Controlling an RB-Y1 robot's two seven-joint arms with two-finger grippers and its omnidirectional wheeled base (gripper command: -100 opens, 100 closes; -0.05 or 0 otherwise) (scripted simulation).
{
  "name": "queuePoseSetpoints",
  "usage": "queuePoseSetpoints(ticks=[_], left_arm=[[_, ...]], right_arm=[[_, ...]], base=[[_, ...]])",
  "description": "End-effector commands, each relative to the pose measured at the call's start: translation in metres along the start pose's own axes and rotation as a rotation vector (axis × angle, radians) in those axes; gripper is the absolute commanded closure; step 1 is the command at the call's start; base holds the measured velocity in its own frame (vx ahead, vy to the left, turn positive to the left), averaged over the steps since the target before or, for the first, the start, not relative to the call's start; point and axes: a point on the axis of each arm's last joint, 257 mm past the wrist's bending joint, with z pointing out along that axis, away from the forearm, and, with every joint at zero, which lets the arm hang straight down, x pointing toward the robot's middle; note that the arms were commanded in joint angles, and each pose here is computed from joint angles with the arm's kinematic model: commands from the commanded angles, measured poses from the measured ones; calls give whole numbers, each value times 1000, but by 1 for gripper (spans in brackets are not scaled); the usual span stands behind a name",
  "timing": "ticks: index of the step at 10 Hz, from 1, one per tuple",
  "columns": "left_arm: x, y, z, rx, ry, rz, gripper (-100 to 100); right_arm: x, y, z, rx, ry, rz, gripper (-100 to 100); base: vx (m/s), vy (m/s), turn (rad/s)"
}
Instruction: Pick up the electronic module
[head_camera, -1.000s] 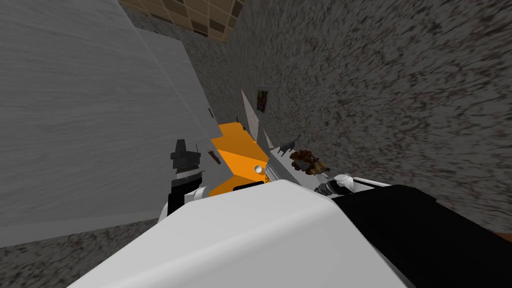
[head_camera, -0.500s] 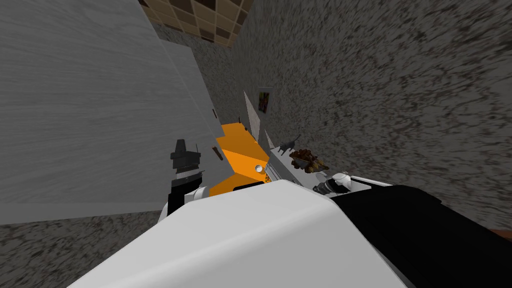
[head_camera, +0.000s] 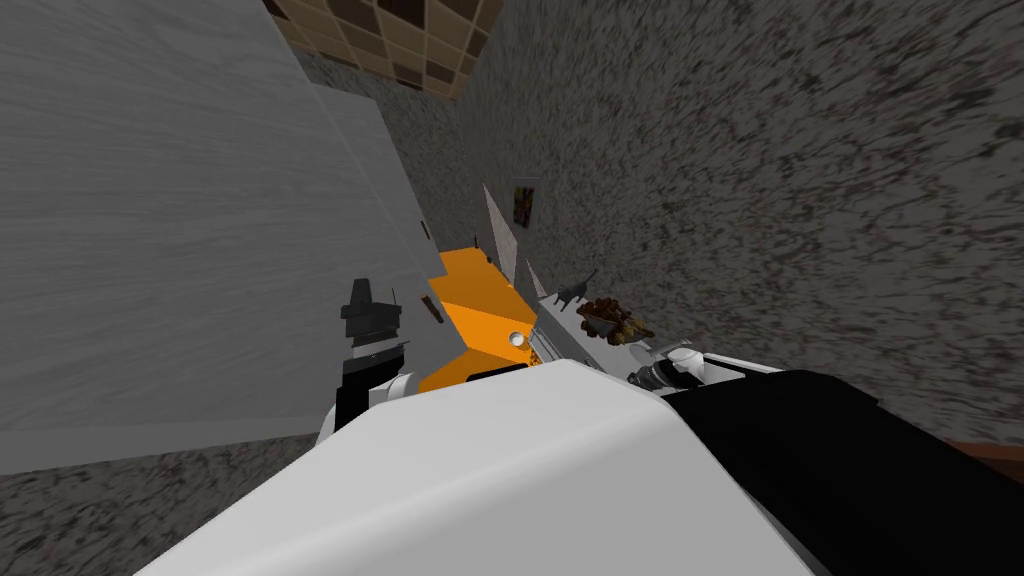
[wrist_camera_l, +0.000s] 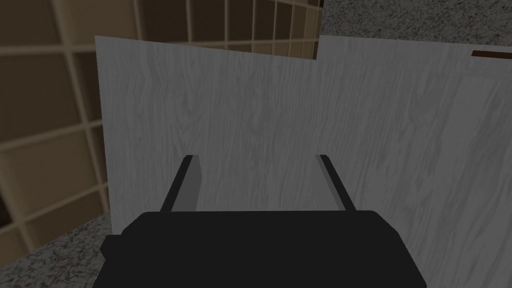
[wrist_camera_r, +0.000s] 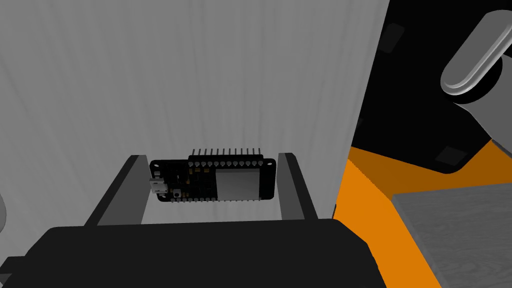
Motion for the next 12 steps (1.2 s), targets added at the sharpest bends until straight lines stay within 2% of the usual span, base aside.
queuePoseSetpoints(ticks=[1,9,11,12], left_arm=[[0,0,0,0,0,0,0],[0,0,0,0,0,0,0],[0,0,0,0,0,0,0],[0,0,0,0,0,0,0]], right_arm=[[7,2,-1,2,0,-30,100],[39,11,-11,4,-5,-135,100],[56,17,-16,2,-2,-169,100],[56,17,-16,2,-2,-182,100]], base=[[197,-10,-225],[136,-7,-121],[116,49,-223],[157,30,-115]])
